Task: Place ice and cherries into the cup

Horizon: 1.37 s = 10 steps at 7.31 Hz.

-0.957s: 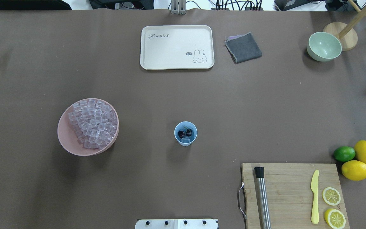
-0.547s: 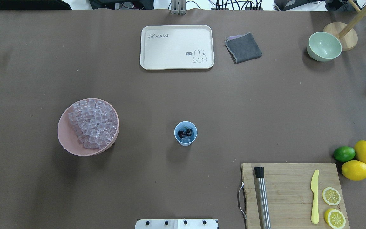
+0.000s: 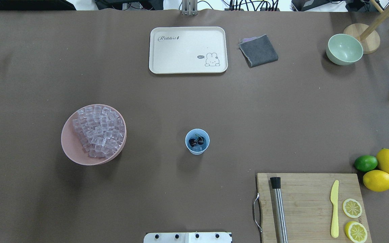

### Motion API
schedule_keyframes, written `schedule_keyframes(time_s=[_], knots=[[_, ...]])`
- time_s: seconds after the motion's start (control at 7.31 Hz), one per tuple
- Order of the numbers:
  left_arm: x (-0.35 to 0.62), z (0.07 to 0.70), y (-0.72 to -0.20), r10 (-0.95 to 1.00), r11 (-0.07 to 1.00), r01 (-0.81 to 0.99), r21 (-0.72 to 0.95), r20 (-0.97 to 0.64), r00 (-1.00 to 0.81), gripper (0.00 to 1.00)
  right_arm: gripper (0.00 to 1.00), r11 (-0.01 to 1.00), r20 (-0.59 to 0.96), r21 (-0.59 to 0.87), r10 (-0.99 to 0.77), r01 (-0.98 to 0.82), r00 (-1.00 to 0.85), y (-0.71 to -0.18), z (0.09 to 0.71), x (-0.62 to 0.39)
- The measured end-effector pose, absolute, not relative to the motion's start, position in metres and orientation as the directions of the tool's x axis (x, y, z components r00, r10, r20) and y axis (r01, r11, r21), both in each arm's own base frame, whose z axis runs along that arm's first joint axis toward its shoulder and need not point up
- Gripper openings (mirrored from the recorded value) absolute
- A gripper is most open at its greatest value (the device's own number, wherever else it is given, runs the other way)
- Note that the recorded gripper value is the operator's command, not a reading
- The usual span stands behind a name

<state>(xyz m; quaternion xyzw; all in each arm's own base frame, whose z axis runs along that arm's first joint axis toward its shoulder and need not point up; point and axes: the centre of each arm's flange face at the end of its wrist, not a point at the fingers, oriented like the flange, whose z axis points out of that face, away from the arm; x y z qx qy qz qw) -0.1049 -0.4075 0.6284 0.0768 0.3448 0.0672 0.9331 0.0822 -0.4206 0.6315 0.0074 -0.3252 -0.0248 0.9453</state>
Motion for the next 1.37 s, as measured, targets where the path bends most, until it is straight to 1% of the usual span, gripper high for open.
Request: schedule_keyframes(time_s=[1.37], knots=[[-0.1045,0.6261,-0.4102,0.182,0.978,-0.074,0.194,-0.632,0.753,0.98,1.0,0.998,0.626,0.046,-0.069,0.052,0.777,-0.4247,0.6239,0.0762]])
